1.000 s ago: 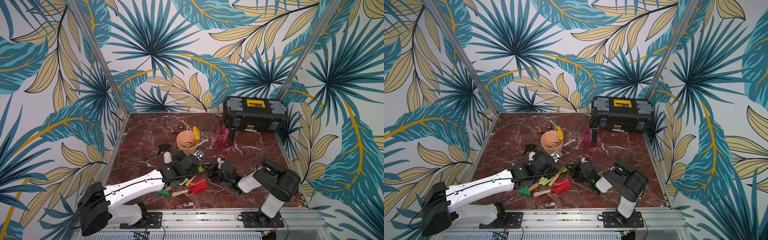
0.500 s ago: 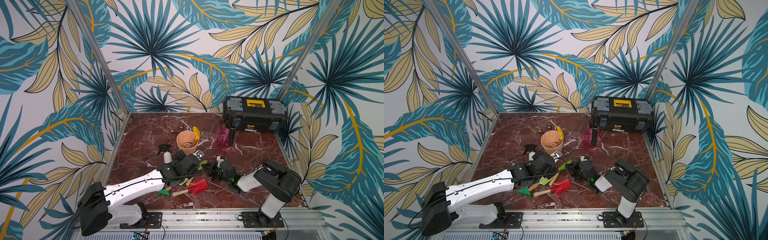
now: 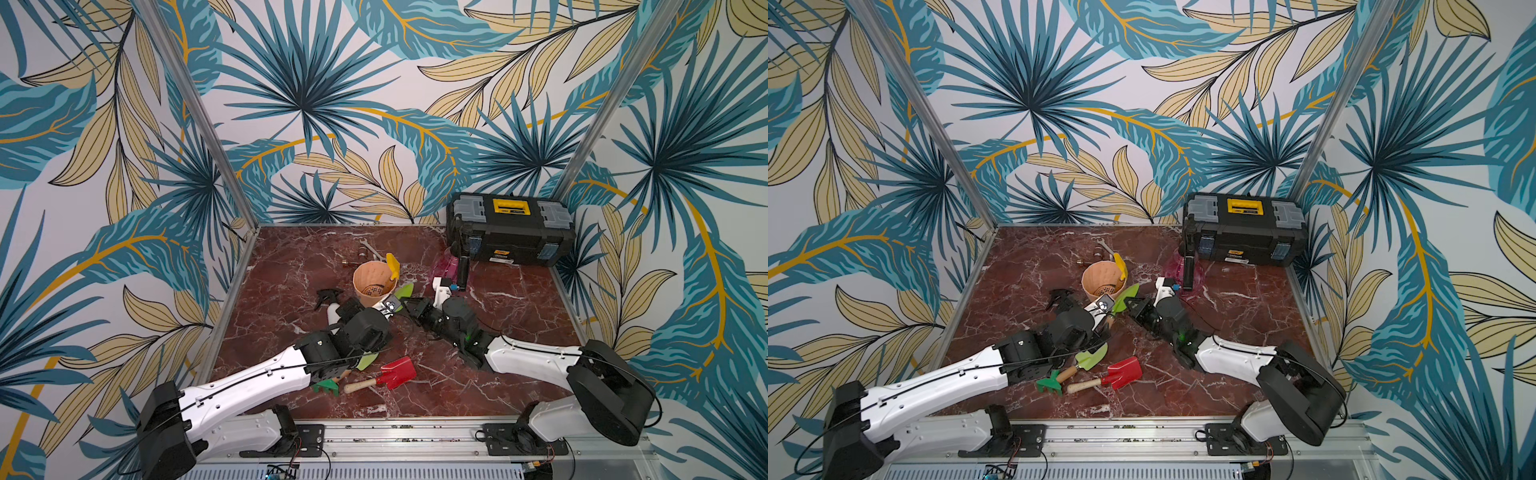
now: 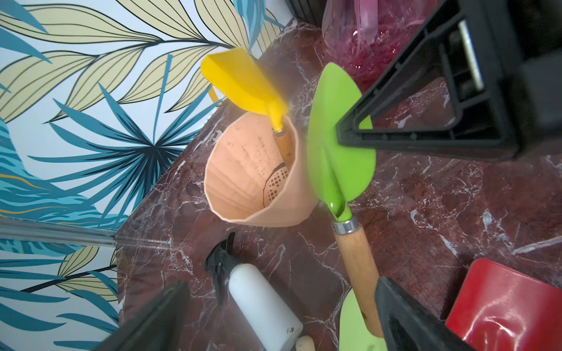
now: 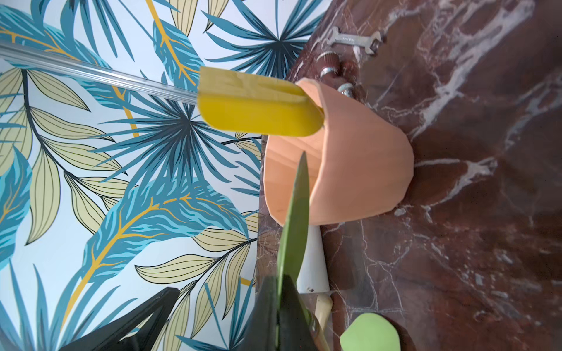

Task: Organize the gardening tools
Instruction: Pick up the gardening tool from the center of the board, then place the gardening tool in the container.

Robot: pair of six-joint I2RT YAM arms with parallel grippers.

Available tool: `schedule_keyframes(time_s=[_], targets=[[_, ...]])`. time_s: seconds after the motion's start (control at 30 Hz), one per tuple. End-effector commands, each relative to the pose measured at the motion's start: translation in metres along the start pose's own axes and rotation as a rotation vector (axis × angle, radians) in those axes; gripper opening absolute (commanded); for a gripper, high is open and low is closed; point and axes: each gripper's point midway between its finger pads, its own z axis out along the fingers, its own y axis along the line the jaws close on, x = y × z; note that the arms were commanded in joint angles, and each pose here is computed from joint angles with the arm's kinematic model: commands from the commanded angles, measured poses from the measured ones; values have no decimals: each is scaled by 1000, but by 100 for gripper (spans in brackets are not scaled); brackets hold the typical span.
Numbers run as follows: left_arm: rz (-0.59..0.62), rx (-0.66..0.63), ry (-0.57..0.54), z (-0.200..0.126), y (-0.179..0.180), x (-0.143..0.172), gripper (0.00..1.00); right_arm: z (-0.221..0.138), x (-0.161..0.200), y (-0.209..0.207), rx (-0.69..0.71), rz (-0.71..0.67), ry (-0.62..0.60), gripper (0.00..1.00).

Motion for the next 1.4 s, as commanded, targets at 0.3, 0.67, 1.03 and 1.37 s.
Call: schedule_keyframes(time_s=[0.3,0.67,1.03,1.37], targets=[[-136,-83,-164,-28,32,-15,100,-9,-39,66,16,-588,-93,0],[-146,-89,-177,-31,34,-12,100,12,-34,151,-197,-1013,-34,0],[-159,-91,-185,-34,36,-10,100,69,-10,147,-233,-1185,101,0],[-161,-97,-185,-35,38,-9,100,109,2,104,-138,-1221,192,0]])
